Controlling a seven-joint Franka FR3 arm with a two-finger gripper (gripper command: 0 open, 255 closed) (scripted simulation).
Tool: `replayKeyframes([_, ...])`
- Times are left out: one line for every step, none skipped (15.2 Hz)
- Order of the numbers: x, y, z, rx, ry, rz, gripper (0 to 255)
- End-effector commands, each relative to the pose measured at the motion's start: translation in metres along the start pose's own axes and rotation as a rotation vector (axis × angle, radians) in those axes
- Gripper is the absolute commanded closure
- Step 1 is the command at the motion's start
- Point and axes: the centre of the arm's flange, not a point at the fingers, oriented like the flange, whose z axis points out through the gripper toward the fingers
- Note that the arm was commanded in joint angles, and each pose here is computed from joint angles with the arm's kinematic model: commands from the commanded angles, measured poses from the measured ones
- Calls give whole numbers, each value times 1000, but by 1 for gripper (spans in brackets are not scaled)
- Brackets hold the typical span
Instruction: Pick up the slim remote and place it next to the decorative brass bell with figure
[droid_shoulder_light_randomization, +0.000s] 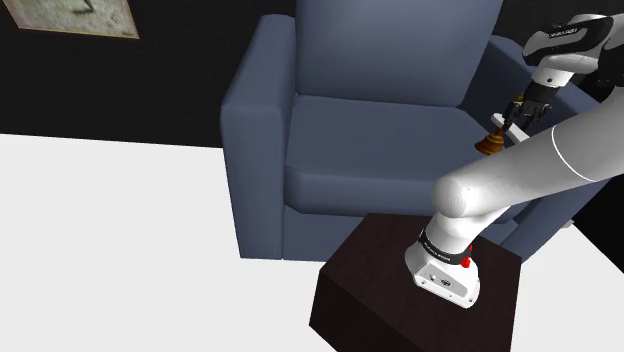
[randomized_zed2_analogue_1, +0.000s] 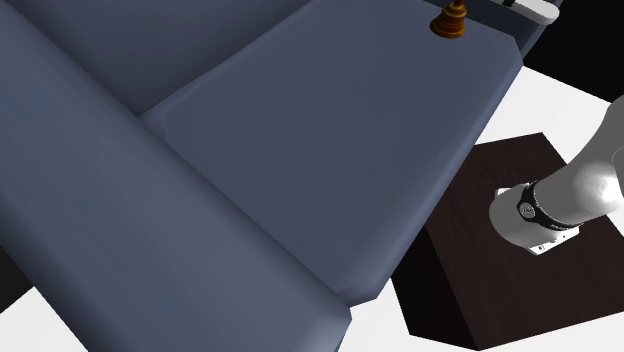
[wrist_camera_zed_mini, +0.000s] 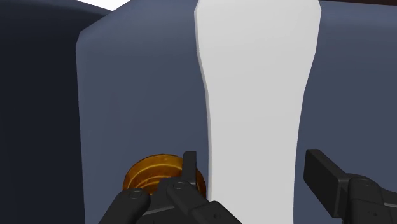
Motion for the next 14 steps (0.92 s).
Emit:
replayKeyframes([1,-1,12,0,1,0,255])
replayKeyframes([1,-1,17,0,1,0,255])
replayKeyframes([1,-1,22,0,1,0,255])
replayKeyframes([1,-1,28,0,1,0,255])
replayKeyframes([1,-1,33,0,1,0,255])
replayKeyframes([1,-1,38,0,1,0,255])
replayKeyframes([2,0,43,0,1,0,255])
replayKeyframes([2,0,49,0,1,0,255])
replayKeyframes([2,0,54,0,1,0,255])
replayKeyframes([2,0,59,0,1,0,255])
replayKeyframes([2,0,65,0,1,0,255])
replayKeyframes([2,0,70,0,1,0,255])
replayKeyframes([2,0,75,0,1,0,255])
replayKeyframes([2,0,80,0,1,0,255])
